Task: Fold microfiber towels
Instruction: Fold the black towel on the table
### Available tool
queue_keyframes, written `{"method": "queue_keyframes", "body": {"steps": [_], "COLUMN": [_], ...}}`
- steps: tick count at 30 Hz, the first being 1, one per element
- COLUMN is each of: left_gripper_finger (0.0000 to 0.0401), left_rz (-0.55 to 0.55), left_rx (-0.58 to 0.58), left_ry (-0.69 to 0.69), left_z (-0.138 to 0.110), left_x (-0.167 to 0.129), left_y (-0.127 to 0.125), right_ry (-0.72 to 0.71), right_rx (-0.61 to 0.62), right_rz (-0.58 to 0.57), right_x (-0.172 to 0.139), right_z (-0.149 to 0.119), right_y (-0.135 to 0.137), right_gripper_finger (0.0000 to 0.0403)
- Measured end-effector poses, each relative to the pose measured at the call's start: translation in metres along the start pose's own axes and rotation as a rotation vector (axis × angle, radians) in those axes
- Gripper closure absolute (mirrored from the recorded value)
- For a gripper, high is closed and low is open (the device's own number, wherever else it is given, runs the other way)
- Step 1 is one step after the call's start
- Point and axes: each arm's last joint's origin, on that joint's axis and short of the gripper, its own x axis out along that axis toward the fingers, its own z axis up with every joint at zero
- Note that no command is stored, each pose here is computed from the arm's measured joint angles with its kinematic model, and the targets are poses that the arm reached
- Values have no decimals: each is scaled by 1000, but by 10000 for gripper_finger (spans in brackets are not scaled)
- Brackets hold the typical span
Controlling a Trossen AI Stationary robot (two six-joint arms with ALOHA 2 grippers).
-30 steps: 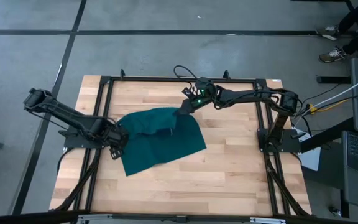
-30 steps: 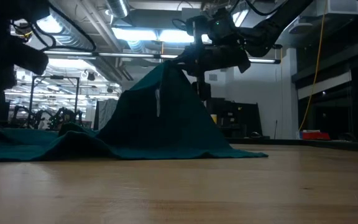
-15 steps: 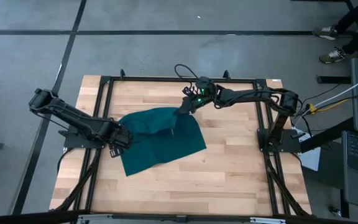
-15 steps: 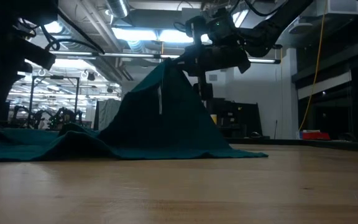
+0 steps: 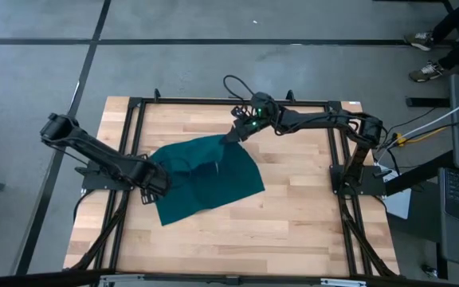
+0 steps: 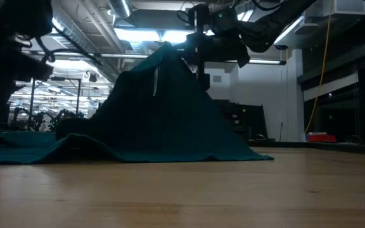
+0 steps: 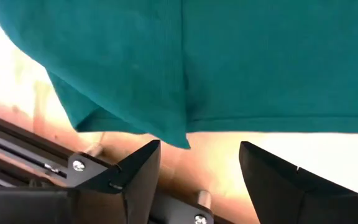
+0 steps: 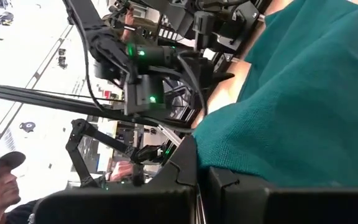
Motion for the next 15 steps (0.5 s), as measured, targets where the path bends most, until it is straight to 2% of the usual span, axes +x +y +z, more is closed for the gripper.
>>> {"method": "queue_keyframes", "body": {"steps": [8, 15], "left_gripper_finger": [206, 279], "left_rz": [96, 196], "left_rx": [-28, -61], "left_ry": [76, 164], "left_z": [3, 1], "left_x": [17, 36], "left_y": [-9, -11], "right_ry": [19, 31], "right_rx": [-8, -19], "right_rz": [8, 15], "right_x": [-1, -1], "right_z": [0, 0], "right_y": [-1, 0], "right_gripper_finger": [403, 403]}}
